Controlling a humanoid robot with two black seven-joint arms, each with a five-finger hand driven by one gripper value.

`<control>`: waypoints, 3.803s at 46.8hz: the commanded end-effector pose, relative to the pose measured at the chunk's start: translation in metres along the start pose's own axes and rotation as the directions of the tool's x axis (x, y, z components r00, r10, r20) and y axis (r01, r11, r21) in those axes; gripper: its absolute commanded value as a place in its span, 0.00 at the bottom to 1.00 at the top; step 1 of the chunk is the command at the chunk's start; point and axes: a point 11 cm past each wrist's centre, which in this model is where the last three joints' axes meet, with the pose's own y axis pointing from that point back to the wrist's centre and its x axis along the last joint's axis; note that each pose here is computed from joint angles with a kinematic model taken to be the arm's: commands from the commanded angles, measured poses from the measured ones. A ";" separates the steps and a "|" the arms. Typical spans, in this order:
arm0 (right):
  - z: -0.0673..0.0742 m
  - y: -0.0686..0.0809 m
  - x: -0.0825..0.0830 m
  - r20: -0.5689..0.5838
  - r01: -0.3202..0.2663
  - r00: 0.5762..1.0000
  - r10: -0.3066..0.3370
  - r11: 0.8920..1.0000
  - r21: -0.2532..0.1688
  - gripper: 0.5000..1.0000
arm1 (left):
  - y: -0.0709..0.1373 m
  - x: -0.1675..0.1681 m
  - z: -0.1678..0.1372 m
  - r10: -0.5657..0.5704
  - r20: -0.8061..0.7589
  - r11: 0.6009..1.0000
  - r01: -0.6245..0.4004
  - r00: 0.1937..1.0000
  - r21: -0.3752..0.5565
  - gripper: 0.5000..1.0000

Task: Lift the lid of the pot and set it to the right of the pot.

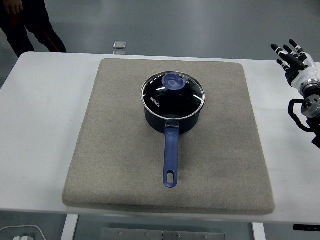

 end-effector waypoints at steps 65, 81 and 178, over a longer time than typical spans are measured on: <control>-0.033 -0.003 0.011 -0.149 -0.010 0.989 0.017 0.999 0.052 0.89 | 0.000 0.000 0.000 0.000 0.000 1.000 0.000 1.000 0.000 1.00; -0.086 -0.010 -0.015 -0.257 0.115 0.963 -0.084 0.988 0.105 0.89 | 0.000 0.000 0.000 0.000 0.000 1.000 0.000 1.000 0.000 1.00; -0.242 0.061 -0.202 -0.926 0.687 -0.167 -0.340 0.633 -0.356 0.89 | 0.000 0.000 0.000 0.000 0.000 1.000 0.000 1.000 0.000 1.00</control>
